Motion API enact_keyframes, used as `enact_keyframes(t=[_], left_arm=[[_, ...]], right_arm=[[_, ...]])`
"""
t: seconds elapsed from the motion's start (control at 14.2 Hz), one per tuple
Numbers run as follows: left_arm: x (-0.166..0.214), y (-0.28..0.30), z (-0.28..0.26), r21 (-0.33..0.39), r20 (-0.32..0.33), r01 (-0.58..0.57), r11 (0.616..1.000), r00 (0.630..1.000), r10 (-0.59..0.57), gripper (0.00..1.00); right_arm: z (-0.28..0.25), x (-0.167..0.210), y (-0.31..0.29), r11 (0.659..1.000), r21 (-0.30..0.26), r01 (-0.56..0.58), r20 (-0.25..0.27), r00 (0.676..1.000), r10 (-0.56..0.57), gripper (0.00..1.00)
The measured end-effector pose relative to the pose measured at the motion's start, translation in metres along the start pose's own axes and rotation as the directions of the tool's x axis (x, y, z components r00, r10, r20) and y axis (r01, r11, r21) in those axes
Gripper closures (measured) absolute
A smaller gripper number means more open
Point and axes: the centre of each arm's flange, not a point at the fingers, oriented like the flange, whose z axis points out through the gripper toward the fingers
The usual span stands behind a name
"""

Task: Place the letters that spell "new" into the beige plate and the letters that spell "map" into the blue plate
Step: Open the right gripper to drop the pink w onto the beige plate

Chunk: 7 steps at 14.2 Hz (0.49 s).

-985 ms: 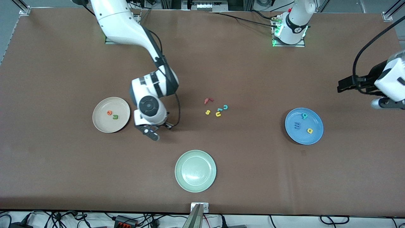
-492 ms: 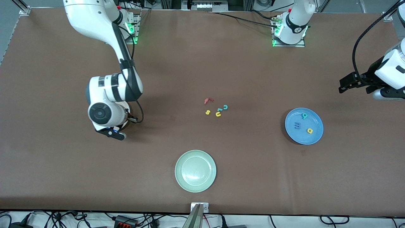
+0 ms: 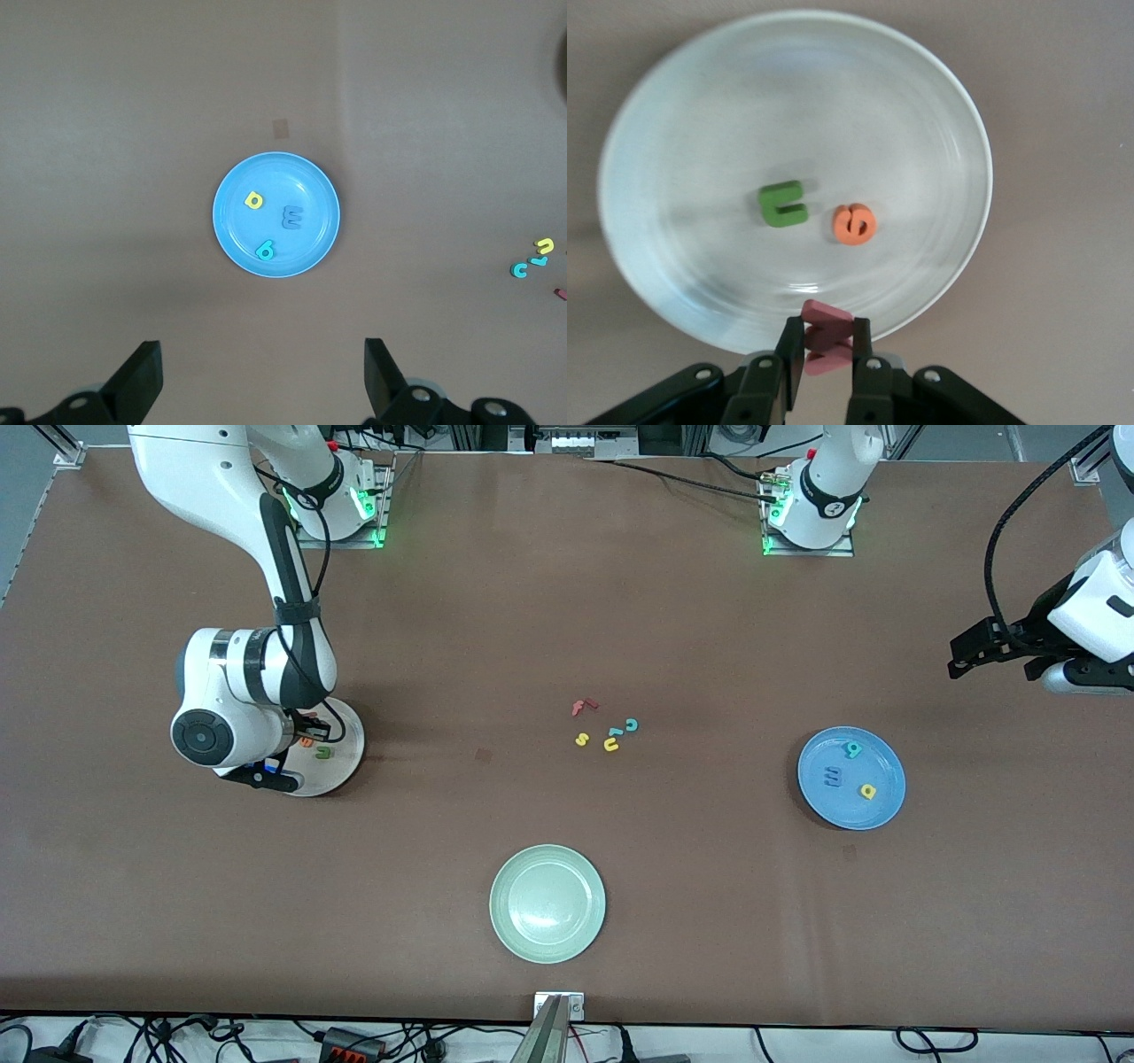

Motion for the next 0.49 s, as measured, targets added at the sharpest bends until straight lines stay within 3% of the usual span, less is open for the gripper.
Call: enact_keyframes(t=[0.42, 0.49], left_arm=[[0.001, 0.001, -0.002, 0.000, -0.016, 0.030, 1.000, 0.999, -0.030, 0.00], [0.001, 0.002, -0.003, -0.001, -0.016, 0.028, 1.000, 0.999, -0.028, 0.00]], right_arm=[[0.030, -0.006, -0.001, 1.000, 0.011, -0.004, -0.005, 1.000, 0.004, 0.72], [0.033, -0.006, -0.002, 1.000, 0.019, -0.009, -0.004, 1.000, 0.009, 0.65]])
